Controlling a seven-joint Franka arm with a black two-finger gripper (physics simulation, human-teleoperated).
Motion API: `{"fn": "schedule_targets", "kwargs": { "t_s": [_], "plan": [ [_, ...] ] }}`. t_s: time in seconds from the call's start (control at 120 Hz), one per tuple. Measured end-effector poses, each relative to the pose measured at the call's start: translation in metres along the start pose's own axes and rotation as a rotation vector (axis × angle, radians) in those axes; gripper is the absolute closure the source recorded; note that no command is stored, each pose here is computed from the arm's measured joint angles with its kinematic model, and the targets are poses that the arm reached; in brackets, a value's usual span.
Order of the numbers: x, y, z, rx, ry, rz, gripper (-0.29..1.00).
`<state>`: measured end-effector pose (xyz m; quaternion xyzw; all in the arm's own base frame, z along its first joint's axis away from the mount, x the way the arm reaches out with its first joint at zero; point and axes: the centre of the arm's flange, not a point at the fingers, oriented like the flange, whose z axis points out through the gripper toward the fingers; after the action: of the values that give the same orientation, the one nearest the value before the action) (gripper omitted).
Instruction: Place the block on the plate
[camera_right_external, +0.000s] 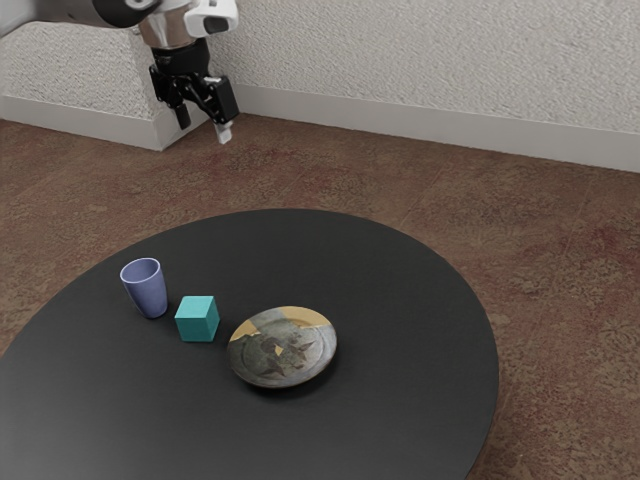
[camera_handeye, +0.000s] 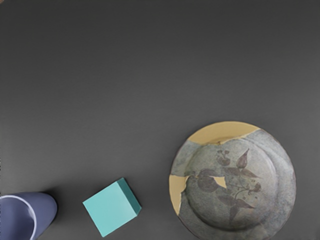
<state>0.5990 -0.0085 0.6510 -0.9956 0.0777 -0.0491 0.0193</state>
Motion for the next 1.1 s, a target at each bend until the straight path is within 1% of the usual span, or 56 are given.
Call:
{"fn": "schedule_targets", "kwargs": {
  "t_s": [0.125, 0.233, 0.283, 0.342, 0.45, 0.7, 0.808, 0.867, 1.008, 1.1],
  "plan": [
    [0.000, -0.011, 0.013, -0.004, -0.020, -0.007, 0.01],
    [0.007, -0.056, 0.095, -0.003, -0.121, -0.078, 0.01],
    [0.010, -0.073, 0.126, -0.001, -0.151, -0.111, 0.01],
    [0.014, -0.083, 0.154, -0.001, -0.171, -0.135, 0.01],
    [0.008, -0.086, 0.206, -0.027, -0.207, -0.174, 0.02],
    [-0.003, -0.092, 0.275, -0.029, -0.212, -0.311, 0.02],
    [-0.017, -0.092, 0.312, -0.016, -0.220, -0.377, 0.02],
    [-0.022, -0.092, 0.330, -0.005, -0.208, -0.410, 0.02],
    [-0.022, -0.090, 0.348, 0.014, -0.168, -0.468, 0.02],
    [-0.033, -0.090, 0.361, 0.016, -0.169, -0.512, 0.02]
  ]
}}
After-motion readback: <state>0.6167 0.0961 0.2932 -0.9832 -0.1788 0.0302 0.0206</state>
